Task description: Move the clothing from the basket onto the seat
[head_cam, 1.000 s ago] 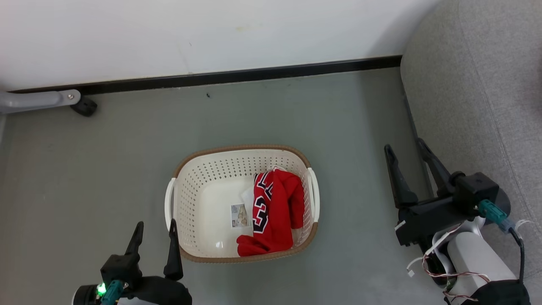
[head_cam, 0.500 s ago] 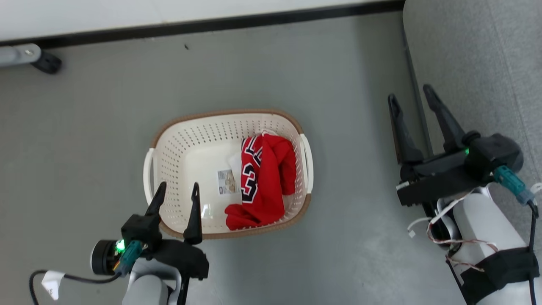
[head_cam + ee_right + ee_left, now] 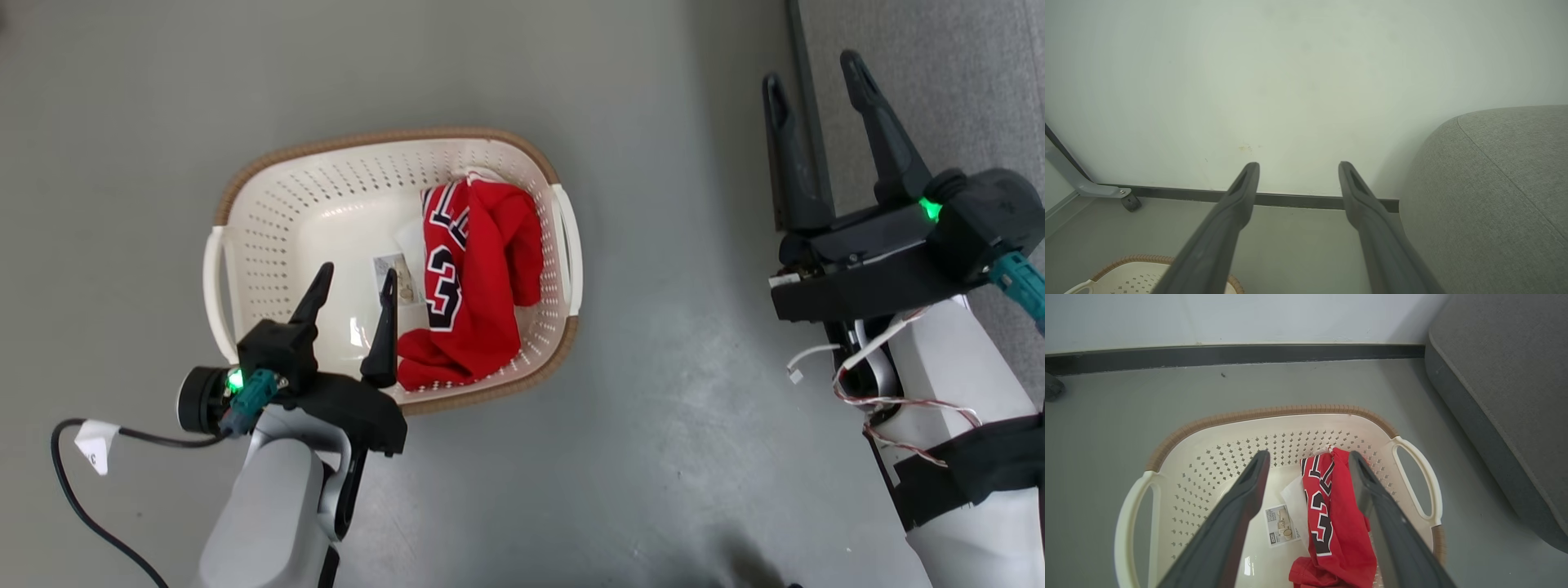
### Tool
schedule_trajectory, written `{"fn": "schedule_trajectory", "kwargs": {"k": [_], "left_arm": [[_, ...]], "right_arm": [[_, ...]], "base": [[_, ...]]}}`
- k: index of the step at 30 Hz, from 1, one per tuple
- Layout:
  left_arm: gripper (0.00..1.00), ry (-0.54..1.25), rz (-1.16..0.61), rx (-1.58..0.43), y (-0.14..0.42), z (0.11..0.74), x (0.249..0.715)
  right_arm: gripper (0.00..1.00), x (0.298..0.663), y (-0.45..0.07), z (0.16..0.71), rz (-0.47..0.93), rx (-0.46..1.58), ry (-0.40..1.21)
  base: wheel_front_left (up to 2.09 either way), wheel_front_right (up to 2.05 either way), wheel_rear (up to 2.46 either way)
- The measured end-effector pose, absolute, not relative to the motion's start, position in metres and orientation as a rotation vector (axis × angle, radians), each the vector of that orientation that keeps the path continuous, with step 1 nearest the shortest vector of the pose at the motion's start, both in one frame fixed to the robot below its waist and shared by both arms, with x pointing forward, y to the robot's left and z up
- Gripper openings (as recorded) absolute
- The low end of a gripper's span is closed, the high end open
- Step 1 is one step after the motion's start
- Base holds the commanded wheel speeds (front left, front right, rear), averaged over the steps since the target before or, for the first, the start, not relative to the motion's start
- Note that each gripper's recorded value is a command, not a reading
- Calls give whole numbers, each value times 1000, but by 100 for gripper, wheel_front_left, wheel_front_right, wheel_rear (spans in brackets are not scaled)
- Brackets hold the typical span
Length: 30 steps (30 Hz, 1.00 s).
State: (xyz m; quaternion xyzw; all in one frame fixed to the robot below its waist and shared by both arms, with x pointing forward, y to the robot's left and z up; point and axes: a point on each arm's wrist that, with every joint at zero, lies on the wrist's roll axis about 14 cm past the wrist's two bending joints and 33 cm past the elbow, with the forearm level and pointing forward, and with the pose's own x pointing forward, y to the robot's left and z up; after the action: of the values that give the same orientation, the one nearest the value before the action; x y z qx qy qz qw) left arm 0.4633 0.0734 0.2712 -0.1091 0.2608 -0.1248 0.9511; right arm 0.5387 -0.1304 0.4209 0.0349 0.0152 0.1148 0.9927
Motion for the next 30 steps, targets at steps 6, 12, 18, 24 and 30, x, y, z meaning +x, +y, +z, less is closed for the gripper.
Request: {"fn": "schedule_trajectory", "kwargs": {"k": [6, 12, 18, 24, 30], "left_arm": [[100, 604, -268, -243, 63, 239, 466], [100, 669, -304, -267, 48, 213, 472], [100, 743, -323, -284, 36, 186, 478], [100, 817, -343, -275, 31, 158, 479], [100, 889, -365, -281, 20, 136, 476]], "right_arm": [[100, 547, -130, 407, 226, 69, 40], [100, 554, -138, 395, 213, 57, 49], [100, 559, -143, 380, 203, 44, 65], [100, 558, -148, 361, 191, 42, 99], [100, 556, -156, 346, 173, 30, 131]], "base": [[0, 0, 0], [0, 0, 0], [0, 0, 0], [0, 0, 0], [0, 0, 0]]}}
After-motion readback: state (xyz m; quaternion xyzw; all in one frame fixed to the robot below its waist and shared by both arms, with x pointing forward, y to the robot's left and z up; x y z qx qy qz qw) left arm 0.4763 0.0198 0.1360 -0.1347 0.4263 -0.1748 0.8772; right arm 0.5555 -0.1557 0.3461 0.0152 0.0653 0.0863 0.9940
